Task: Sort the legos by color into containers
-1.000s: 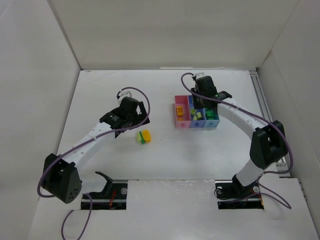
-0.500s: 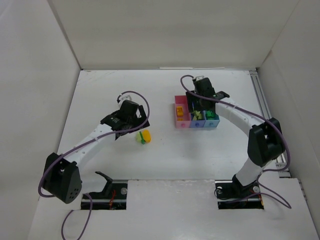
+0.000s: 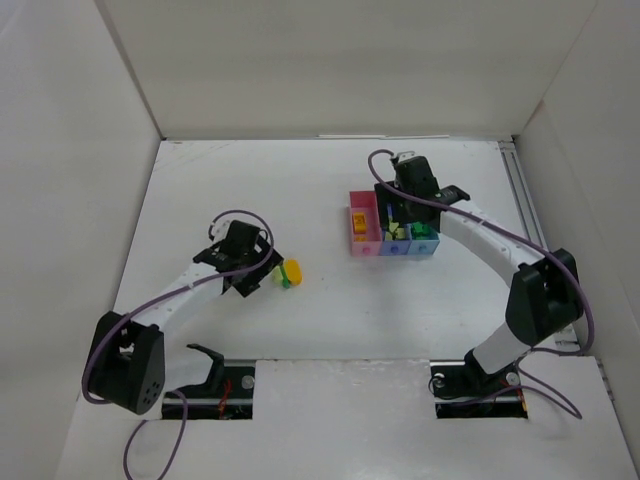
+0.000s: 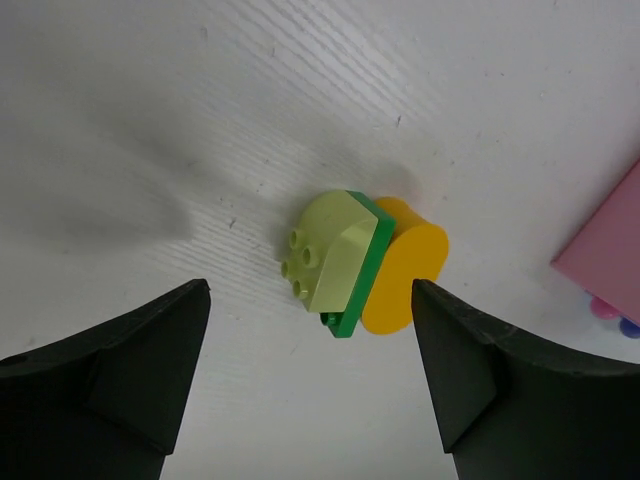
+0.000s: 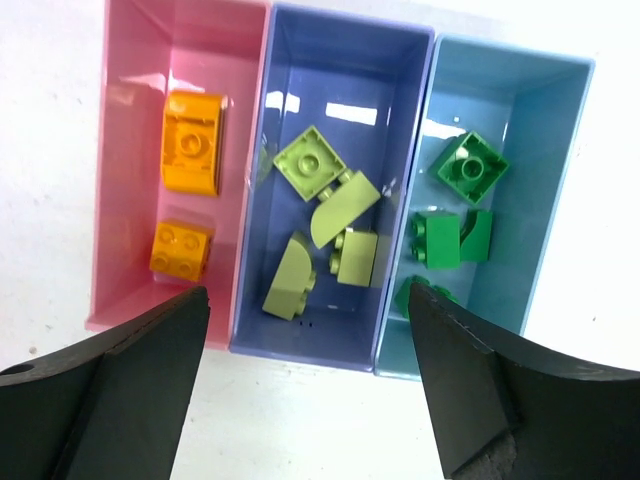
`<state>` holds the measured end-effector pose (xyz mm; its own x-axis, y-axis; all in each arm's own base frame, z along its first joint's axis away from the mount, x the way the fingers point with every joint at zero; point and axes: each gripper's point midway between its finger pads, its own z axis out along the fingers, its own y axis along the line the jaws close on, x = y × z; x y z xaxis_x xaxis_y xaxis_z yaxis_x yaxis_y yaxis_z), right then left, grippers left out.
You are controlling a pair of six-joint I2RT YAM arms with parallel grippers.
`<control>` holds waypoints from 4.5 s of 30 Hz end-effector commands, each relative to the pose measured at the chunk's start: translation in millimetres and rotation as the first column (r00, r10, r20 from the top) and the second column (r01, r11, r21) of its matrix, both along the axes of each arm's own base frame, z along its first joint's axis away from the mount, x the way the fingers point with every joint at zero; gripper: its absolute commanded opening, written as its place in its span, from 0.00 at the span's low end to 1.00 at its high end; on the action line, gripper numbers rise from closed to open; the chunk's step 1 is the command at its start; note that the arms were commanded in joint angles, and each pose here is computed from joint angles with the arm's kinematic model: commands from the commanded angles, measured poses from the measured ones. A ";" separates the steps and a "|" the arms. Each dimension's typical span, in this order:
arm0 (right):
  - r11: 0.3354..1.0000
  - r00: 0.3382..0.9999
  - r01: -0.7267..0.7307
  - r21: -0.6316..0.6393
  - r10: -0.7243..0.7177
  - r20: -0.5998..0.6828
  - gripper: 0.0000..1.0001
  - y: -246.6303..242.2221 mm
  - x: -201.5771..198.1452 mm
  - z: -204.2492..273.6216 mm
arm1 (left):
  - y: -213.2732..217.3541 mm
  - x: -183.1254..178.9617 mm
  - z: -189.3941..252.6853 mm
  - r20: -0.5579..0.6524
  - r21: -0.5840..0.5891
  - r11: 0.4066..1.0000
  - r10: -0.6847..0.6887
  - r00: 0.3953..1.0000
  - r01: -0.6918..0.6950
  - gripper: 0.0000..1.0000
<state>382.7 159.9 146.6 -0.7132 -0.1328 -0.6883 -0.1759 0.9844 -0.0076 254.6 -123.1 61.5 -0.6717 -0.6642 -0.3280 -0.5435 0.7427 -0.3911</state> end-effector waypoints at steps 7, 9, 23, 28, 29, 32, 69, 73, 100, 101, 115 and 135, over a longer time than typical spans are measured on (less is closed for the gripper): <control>1.000 1.000 0.009 0.008 -0.009 -0.005 0.86 -7.2 -14.3 3.9 | -15.5 2.4 8.6 0.023 -0.196 0.969 0.160 0.987 -0.153 0.78; 1.000 1.000 0.003 0.014 -0.003 -0.008 0.86 -5.7 -14.8 3.8 | -16.2 6.5 12.8 -0.003 -0.242 0.939 0.252 0.968 -0.245 0.82; 1.000 1.000 0.002 0.026 -0.002 -0.014 0.86 -6.8 -22.2 7.7 | -13.9 11.6 9.0 -0.180 -0.274 0.794 0.512 0.840 -0.543 0.68; 0.999 1.000 -0.005 0.034 0.005 -0.017 0.87 -5.0 -22.9 7.5 | -20.4 2.2 -6.2 -0.293 -0.259 0.766 0.518 0.803 -0.589 0.68; 0.999 0.999 -0.018 0.031 0.019 -0.028 0.87 -4.5 -25.2 6.1 | -19.3 2.8 -5.9 -0.301 -0.264 0.760 0.521 0.799 -0.594 0.68; 0.999 0.999 -0.025 0.025 0.026 -0.027 0.87 -4.9 -25.2 6.1 | -16.3 -4.1 -13.7 -0.333 -0.235 0.741 0.546 0.769 -0.629 0.68; 0.991 0.994 -0.100 0.092 0.104 -0.041 0.87 6.3 -35.3 1.5 | -17.1 20.6 -12.1 -0.235 -0.188 0.738 0.607 0.759 -0.648 0.78; 0.989 0.992 -0.111 0.101 0.116 -0.054 0.87 9.3 -36.4 -1.8 | -11.1 26.2 1.2 -0.166 -0.221 0.728 0.628 0.760 -0.649 0.78; 0.996 0.998 -0.066 0.059 0.067 -0.016 0.87 -3.5 -33.9 5.9 | -31.4 55.4 -16.8 -0.247 -0.153 0.759 0.591 0.768 -0.633 0.74; 0.996 0.998 -0.066 0.059 0.067 -0.016 0.87 -3.5 -33.9 5.9 | -32.0 56.5 -13.7 -0.245 -0.151 0.765 0.585 0.773 -0.627 0.74; 0.995 0.997 -0.072 0.065 0.073 -0.018 0.87 -2.1 -34.7 3.6 | -26.1 38.6 -33.2 -0.320 -0.094 0.760 0.588 0.743 -0.642 0.70; 0.993 0.996 -0.084 0.078 0.086 -0.023 0.87 0.9 -36.0 3.5 | -41.5 56.2 -30.8 -0.285 -0.105 0.847 0.476 0.832 -0.520 0.45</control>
